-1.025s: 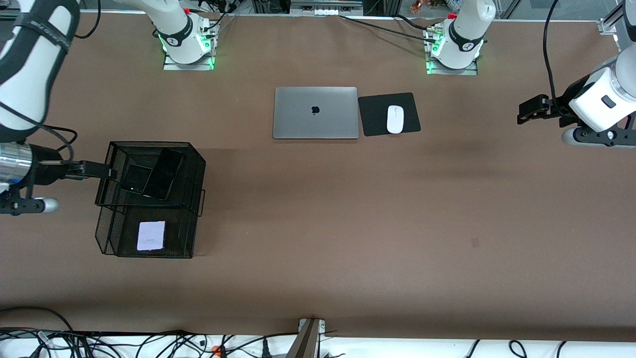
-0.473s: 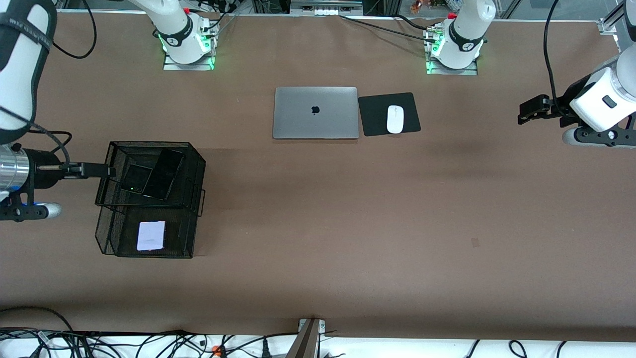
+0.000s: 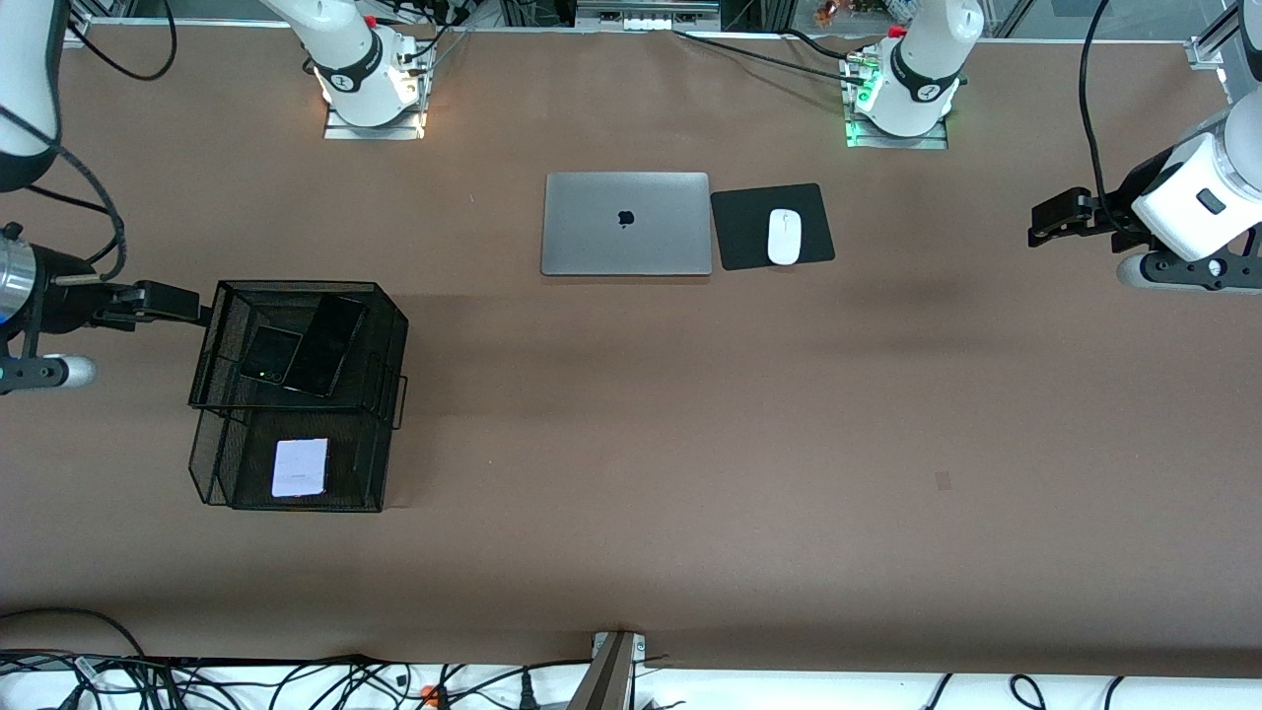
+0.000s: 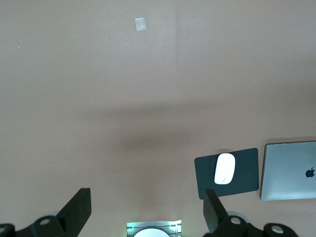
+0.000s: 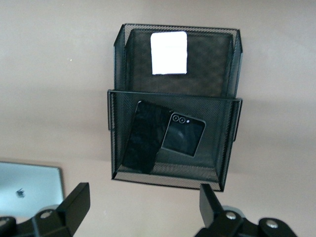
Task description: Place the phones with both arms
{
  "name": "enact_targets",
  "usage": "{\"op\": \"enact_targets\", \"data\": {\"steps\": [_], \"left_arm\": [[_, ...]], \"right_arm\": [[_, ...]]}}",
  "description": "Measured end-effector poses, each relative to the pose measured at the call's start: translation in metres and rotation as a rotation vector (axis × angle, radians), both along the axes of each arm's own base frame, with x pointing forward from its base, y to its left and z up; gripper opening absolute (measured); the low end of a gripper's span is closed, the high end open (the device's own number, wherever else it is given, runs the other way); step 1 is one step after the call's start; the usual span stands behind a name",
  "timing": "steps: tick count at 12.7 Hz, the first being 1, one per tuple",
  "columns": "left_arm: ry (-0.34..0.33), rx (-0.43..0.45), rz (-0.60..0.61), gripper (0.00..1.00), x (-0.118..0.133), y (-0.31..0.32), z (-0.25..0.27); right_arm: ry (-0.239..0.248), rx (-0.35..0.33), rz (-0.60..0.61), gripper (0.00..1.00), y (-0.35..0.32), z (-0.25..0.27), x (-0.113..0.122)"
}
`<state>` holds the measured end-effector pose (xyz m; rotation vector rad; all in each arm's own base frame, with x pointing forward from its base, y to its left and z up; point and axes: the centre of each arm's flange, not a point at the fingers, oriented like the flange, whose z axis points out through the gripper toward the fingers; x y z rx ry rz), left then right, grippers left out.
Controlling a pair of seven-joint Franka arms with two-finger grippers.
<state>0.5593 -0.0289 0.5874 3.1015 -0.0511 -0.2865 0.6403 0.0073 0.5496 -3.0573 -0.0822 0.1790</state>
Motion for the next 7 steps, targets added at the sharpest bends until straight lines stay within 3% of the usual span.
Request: {"op": "enact_targets", "data": {"steps": [4, 7], "left_arm": [[-0.001, 0.000, 0.001, 1.00, 0.000, 0.001, 0.000], [-0.002, 0.000, 0.001, 1.00, 0.000, 0.001, 0.001]], "right_arm": [[-0.046, -0.061, 0.006, 0.97, 0.014, -0.003, -0.037], [-0.055, -0.064, -0.008, 0.99, 0.022, 0.005, -0.043]]}}
